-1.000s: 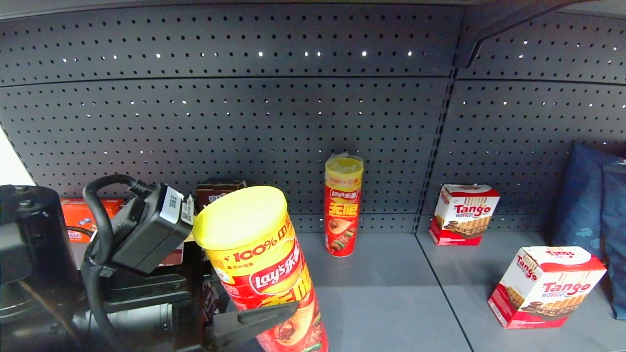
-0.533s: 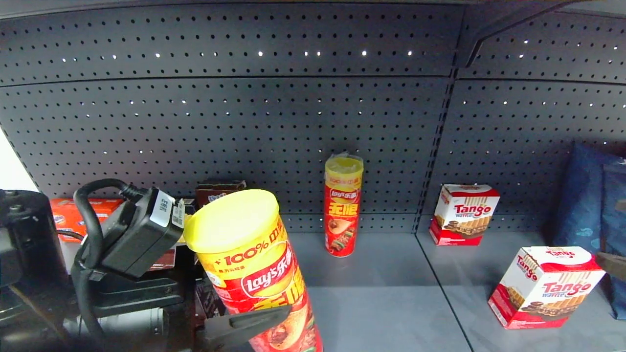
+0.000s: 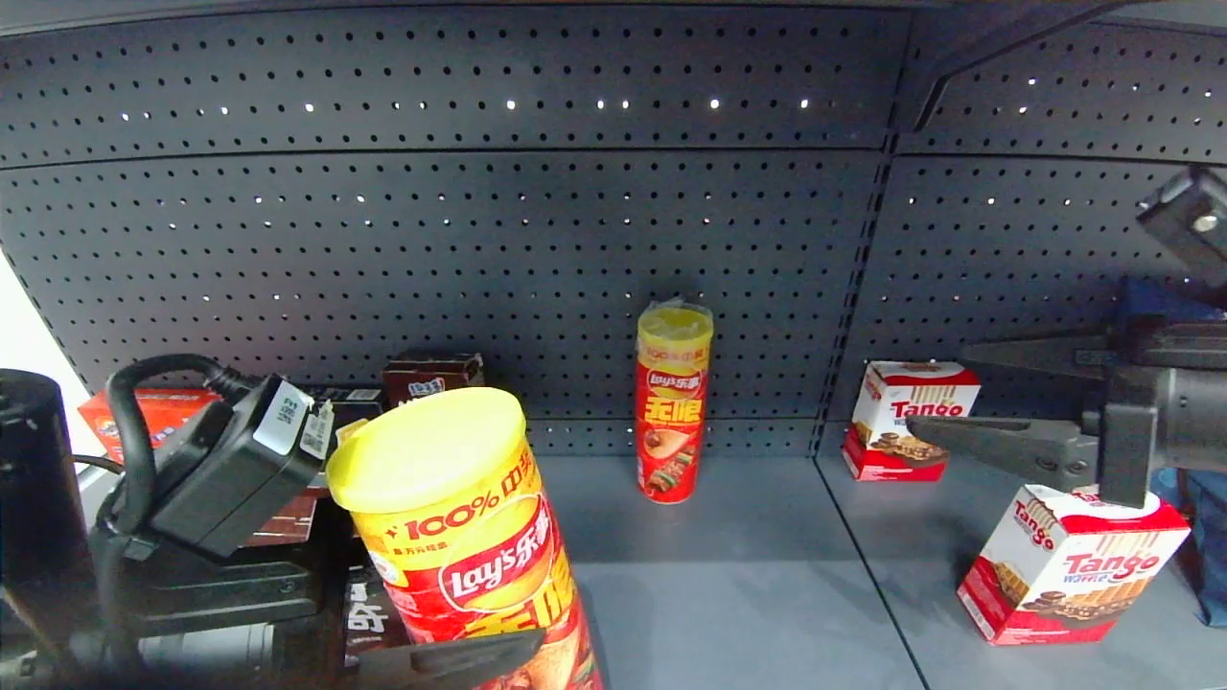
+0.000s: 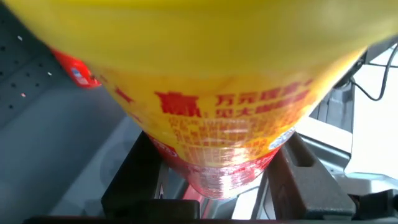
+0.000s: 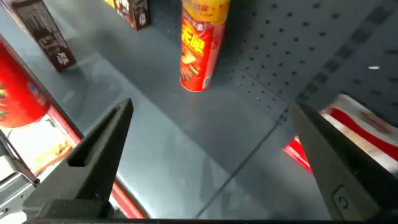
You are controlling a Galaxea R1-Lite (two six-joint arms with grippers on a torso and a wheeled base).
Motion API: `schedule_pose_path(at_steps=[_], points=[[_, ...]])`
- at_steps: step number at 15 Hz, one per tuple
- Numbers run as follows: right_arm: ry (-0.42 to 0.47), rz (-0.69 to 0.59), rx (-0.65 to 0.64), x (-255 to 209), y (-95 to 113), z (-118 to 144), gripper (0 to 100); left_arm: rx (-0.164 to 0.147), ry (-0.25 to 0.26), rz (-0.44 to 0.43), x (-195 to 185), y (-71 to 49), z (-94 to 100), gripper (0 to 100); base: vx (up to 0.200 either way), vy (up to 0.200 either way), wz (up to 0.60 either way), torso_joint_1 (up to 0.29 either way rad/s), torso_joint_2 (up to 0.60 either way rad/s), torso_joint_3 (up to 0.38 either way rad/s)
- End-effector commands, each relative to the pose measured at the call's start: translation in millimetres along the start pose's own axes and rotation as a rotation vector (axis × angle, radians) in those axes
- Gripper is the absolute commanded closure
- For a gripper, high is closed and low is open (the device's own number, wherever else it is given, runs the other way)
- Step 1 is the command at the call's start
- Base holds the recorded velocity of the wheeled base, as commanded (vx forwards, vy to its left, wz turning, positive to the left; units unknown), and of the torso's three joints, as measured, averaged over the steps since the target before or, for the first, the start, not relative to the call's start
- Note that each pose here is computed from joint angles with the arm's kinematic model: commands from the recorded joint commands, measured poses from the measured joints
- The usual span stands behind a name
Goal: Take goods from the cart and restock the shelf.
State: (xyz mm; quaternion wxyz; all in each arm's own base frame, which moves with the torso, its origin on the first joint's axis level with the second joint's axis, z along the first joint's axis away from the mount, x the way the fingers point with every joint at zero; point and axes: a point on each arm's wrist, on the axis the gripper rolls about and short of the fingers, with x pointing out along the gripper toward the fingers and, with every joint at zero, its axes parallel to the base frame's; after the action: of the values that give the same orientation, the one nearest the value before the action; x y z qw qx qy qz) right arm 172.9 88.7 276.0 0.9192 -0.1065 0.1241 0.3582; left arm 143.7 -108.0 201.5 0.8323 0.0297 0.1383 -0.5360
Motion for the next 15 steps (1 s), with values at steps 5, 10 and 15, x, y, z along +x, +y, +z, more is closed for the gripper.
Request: schedule_pose_path(at_steps=[5, 10, 15], points=[[0.032, 0.054, 0.005, 66, -13, -3, 0, -0.032, 0.005, -0.006, 1, 0.3, -0.6, 100, 0.000, 0.000, 0.00, 0.000, 0.00, 0.000], [0.049, 0.082, -0.002, 108, -18, -5, 0, -0.034, -0.005, -0.041, 0, 0.2, 0.9, 100, 0.000, 0.000, 0.00, 0.000, 0.00, 0.000], [-0.080, 0.211, -0.045, 161, -28, -21, 0, -0.048, 0.013, -0.036, -3, -1.3, -7.1, 100, 0.000, 0.000, 0.00, 0.000, 0.00, 0.000]])
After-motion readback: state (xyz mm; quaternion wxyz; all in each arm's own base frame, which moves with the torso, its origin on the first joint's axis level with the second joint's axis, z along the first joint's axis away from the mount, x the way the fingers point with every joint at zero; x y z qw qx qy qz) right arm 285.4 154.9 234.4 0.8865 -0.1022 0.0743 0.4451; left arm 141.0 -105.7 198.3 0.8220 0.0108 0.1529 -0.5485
